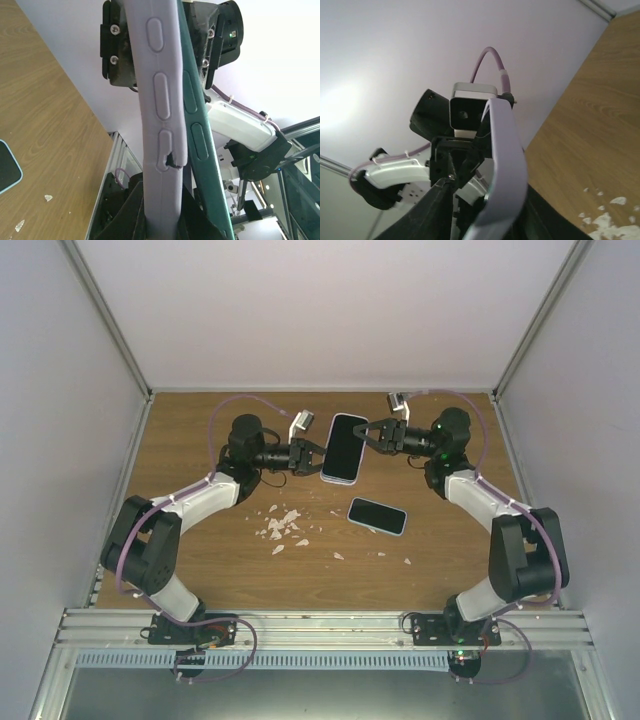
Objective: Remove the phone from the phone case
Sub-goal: Remove the phone case from the phone.
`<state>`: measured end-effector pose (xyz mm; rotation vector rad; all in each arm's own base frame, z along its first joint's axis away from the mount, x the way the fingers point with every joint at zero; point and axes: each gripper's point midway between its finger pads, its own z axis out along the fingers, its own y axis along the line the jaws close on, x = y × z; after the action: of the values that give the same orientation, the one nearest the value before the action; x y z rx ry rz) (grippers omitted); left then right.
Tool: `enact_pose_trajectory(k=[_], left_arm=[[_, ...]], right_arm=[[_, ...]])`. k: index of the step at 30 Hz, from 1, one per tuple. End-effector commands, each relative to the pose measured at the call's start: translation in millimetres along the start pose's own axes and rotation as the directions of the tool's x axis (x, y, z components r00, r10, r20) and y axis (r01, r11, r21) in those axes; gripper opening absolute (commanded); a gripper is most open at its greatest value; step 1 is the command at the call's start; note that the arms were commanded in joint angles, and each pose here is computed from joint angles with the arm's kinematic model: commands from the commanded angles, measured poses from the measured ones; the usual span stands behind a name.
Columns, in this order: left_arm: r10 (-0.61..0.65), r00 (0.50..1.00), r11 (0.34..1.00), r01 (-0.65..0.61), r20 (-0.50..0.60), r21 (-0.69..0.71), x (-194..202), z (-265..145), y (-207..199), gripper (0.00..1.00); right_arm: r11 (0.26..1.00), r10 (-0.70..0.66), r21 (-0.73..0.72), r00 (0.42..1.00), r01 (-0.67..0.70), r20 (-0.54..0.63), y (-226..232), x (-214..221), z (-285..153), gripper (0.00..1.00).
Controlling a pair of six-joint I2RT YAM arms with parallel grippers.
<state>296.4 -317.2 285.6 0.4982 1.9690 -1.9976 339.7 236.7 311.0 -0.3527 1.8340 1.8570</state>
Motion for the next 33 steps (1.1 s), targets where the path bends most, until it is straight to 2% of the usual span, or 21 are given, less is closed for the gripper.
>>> enact_pose_trajectory(k=[1, 8, 14, 21, 24, 28, 30, 31, 33], left_arm=[[0.112, 0.994, 0.992, -0.113, 0.016, 0.054, -7.6, -4.1, -23.7, 0.00], [0.132, 0.991, 0.990, -0.133, 0.031, 0.046, -10.6, -7.5, -23.4, 0.00], [0.126, 0.991, 0.991, -0.127, 0.038, 0.039, -13.6, -11.4, -22.6, 0.00], [0.119, 0.992, 0.992, -0.121, 0.049, 0.028, -13.6, -16.8, -19.9, 0.00], [0.110, 0.992, 0.994, -0.111, 0.055, 0.017, -15.2, -19.2, -16.8, 0.00], [0.075, 0.995, 0.997, -0.075, 0.069, 0.000, -18.4, -22.4, -9.3, 0.00], [0.049, 0.996, 0.999, -0.048, 0.075, -0.013, -19.9, -22.7, -3.5, 0.00], [0.032, 0.997, 0.999, -0.031, 0.077, -0.020, -20.4, -23.0, -0.3, 0.00], [0.007, 0.997, 0.999, -0.004, 0.083, -0.032, -21.9, -23.4, 5.6, 0.00]], right_arm=[[0.997, -0.073, -0.008, 0.997, 0.073, 0.012, 6.8, -8.8, -1.8, 0.36], [0.995, -0.097, -0.013, 0.995, 0.098, 0.020, 13.4, -13.1, -5.0, 0.43], [0.989, -0.148, 0.015, 0.989, 0.147, 0.031, 13.1, -18.6, -14.9, 0.71], [0.945, -0.311, 0.112, 0.950, 0.307, 0.016, 17.7, -28.1, -26.7, 0.86], [0.879, -0.444, 0.188, 0.896, 0.438, -0.011, 22.8, -33.2, -29.8, 0.87], [0.741, -0.613, 0.276, 0.784, 0.612, -0.096, 33.5, -32.6, -30.9, 0.87], [0.659, -0.674, 0.304, 0.719, 0.688, -0.169, 30.5, -29.5, -27.5, 0.86], [0.590, -0.718, 0.313, 0.661, 0.744, -0.217, 28.6, -28.0, -25.1, 0.86], [0.498, -0.758, 0.319, 0.583, 0.807, -0.293, 23.7, -21.9, -19.8, 0.86]])
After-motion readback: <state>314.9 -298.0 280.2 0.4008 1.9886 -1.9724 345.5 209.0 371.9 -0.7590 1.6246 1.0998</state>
